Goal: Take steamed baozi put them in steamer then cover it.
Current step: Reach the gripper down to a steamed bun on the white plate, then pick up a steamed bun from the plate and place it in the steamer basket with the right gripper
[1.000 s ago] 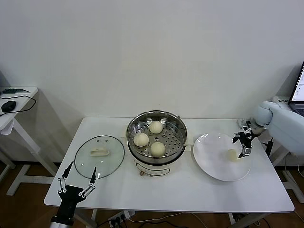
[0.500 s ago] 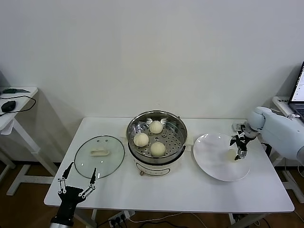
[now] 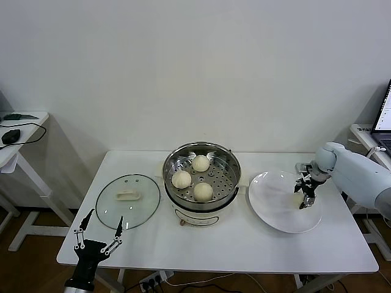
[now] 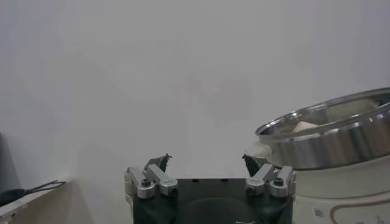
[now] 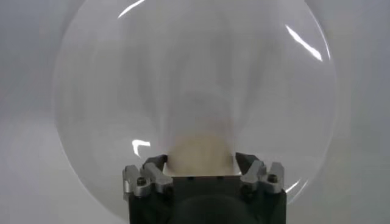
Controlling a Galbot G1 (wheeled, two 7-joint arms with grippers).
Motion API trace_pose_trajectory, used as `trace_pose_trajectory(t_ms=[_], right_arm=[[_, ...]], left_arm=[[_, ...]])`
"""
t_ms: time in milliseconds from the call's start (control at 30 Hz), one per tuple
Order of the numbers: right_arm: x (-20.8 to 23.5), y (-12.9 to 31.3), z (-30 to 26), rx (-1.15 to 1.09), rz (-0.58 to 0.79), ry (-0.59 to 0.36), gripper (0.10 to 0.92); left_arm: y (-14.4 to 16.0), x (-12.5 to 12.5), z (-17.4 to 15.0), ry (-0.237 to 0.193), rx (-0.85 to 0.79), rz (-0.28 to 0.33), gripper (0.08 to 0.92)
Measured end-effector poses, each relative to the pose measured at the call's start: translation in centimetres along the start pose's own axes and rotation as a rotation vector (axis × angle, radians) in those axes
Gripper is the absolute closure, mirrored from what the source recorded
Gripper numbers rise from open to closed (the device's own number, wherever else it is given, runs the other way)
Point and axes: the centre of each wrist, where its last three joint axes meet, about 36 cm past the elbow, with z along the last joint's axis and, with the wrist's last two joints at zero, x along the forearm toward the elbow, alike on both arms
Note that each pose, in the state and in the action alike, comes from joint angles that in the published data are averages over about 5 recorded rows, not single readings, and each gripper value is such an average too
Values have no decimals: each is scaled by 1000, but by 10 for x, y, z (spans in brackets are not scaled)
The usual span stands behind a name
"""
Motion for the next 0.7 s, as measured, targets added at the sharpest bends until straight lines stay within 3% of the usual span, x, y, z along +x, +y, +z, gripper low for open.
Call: trace_pose_trajectory(t_ms=[167, 400, 700], right_arm=[[5, -2, 1, -1, 1, -4, 406], [32, -15, -11, 22, 9, -36, 420], [122, -46, -75, 138, 8, -83, 412]], left_arm=[[1, -1, 0, -1, -2, -2, 177], [3, -4, -3, -12, -5, -7, 177], [3, -8, -6, -23, -1, -5, 177]])
